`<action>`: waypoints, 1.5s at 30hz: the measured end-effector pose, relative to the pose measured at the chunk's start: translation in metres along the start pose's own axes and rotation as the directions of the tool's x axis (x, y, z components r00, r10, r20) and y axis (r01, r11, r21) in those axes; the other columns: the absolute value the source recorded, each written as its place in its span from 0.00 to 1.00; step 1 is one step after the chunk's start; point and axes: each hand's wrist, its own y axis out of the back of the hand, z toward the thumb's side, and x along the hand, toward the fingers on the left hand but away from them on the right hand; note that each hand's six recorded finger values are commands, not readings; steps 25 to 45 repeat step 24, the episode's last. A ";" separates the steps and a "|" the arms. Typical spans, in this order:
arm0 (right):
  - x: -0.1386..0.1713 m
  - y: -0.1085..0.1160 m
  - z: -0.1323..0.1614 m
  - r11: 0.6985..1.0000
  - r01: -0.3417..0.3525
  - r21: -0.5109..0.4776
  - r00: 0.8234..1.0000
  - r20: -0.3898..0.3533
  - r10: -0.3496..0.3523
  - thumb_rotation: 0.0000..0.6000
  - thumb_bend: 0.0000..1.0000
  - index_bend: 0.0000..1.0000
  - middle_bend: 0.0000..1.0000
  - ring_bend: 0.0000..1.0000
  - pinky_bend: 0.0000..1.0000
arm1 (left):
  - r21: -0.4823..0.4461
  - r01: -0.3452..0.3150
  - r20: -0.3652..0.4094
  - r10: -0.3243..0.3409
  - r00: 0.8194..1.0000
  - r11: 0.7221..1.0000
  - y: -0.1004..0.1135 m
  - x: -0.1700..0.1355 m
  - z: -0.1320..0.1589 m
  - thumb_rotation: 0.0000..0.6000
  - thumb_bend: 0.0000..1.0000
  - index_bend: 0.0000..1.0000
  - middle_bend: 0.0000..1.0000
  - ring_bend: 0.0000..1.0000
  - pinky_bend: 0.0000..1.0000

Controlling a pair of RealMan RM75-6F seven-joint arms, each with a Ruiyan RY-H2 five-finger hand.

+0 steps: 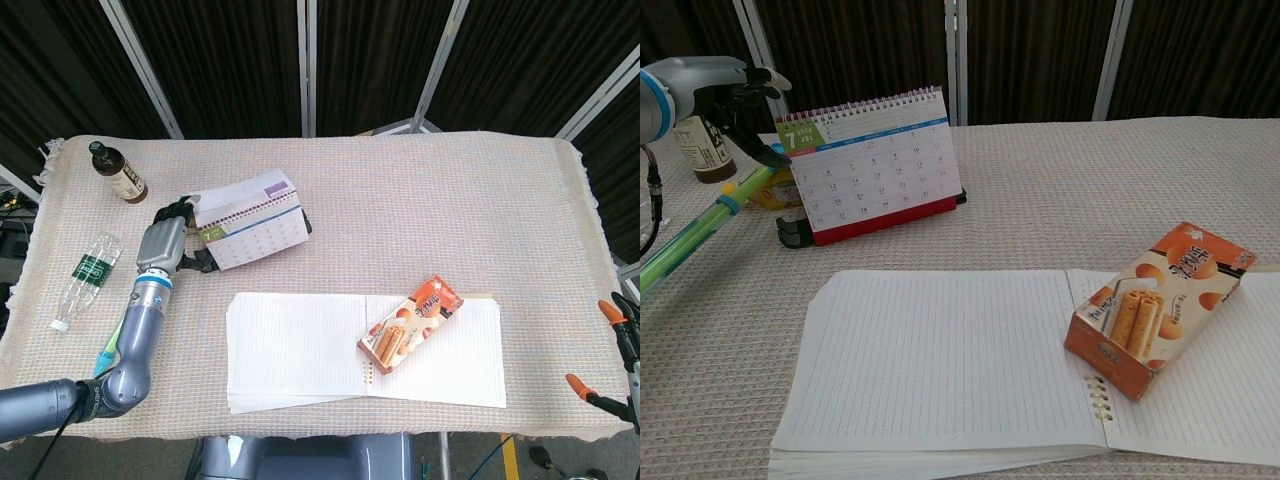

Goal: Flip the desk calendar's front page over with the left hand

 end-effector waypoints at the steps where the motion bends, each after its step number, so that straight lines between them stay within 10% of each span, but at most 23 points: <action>1: 0.000 0.000 0.000 1.000 0.001 0.000 1.000 -0.001 -0.001 1.00 0.07 0.00 0.00 0.00 0.00 | -0.006 -0.003 0.005 0.003 1.000 1.000 0.001 -0.001 0.000 1.00 0.27 0.00 0.00 0.00 0.00; 14: 0.000 -0.003 -0.004 1.000 -0.005 0.031 1.000 0.015 0.005 1.00 0.07 0.00 0.00 0.00 0.00 | 0.057 -0.135 0.141 0.126 0.982 0.989 0.015 -0.050 -0.019 1.00 0.25 0.00 0.00 0.00 0.00; 24: 0.000 -0.014 -0.001 0.997 -0.019 0.076 1.000 0.020 0.018 1.00 0.07 0.00 0.00 0.00 0.00 | 0.242 -0.322 0.226 0.270 0.936 0.915 0.000 -0.155 -0.097 1.00 0.23 0.00 0.00 0.00 0.00; 45: 0.000 -0.014 -0.001 0.997 -0.019 0.076 1.000 0.020 0.018 1.00 0.07 0.00 0.00 0.00 0.00 | 0.242 -0.322 0.226 0.270 0.936 0.915 0.000 -0.155 -0.097 1.00 0.23 0.00 0.00 0.00 0.00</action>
